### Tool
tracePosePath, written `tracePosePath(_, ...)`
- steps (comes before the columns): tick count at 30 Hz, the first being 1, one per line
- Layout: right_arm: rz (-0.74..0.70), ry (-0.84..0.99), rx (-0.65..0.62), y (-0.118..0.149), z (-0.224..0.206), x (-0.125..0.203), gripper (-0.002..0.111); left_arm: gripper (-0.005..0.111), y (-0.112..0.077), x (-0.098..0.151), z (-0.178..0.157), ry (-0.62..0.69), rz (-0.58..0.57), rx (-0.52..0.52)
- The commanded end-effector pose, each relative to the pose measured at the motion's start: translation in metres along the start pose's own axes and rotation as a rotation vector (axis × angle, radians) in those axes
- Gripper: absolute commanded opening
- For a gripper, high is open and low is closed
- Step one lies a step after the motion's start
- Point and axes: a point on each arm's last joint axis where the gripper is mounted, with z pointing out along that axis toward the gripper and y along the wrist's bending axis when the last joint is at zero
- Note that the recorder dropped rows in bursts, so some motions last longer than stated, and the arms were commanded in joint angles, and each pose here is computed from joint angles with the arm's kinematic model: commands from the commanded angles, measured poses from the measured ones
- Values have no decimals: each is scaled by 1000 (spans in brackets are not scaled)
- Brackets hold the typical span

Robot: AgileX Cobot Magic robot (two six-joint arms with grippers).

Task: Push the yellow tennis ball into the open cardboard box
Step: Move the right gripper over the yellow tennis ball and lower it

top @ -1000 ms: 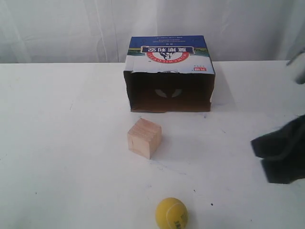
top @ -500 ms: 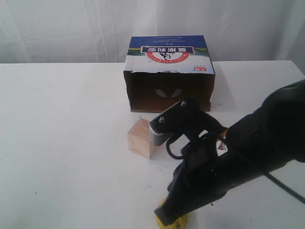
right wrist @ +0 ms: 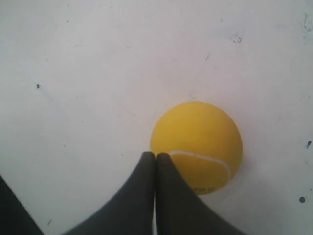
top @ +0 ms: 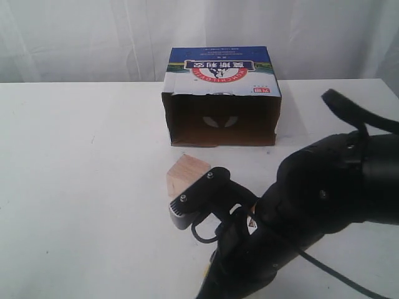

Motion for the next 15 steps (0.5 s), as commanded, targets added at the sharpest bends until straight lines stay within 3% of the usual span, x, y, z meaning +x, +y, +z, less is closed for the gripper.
tracePosePath(1,-21,18,29,-4,9,-2,0,0,0,2,0,9,7,3)
tracePosePath(15,22,101,232,-36,7,6,0,0,0,2,0,9,7,3)
